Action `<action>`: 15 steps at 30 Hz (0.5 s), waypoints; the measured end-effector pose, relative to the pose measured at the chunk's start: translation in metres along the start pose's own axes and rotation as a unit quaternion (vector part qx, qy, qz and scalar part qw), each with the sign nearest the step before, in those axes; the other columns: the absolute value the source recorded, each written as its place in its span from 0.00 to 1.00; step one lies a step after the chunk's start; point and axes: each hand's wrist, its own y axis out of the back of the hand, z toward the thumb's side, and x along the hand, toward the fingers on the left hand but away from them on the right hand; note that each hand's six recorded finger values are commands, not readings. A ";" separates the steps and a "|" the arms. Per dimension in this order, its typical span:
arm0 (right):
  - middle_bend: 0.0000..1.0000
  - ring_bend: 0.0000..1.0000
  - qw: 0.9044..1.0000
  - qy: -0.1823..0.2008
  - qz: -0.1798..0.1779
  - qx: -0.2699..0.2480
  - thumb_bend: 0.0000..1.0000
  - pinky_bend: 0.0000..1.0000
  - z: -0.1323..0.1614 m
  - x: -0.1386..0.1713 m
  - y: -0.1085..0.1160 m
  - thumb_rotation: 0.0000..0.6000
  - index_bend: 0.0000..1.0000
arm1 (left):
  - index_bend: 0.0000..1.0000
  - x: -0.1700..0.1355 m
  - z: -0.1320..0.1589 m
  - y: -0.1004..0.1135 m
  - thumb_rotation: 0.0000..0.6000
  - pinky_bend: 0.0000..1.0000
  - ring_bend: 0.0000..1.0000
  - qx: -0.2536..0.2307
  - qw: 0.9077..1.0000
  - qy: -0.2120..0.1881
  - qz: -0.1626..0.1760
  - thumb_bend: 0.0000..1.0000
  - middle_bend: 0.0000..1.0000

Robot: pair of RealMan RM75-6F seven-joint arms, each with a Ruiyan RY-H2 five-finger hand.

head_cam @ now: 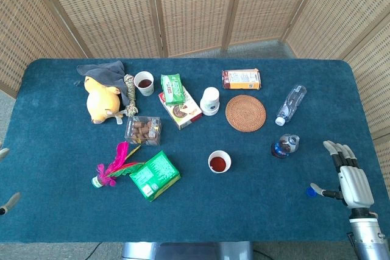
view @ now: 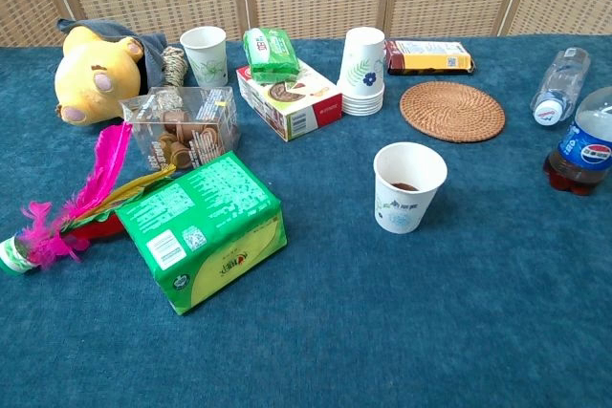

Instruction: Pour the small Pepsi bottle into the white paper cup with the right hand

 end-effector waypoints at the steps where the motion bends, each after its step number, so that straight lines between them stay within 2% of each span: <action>1: 0.00 0.00 1.000 0.000 0.000 0.000 0.00 0.00 0.000 0.000 0.000 1.00 0.00 | 0.00 0.000 0.000 0.000 1.00 0.00 0.00 0.000 1.000 -0.001 0.000 0.33 0.00; 15: 0.00 0.00 1.000 -0.002 0.001 -0.003 0.00 0.00 -0.002 -0.001 0.000 1.00 0.00 | 0.00 -0.001 0.000 0.001 1.00 0.00 0.00 -0.001 1.000 -0.002 0.003 0.33 0.00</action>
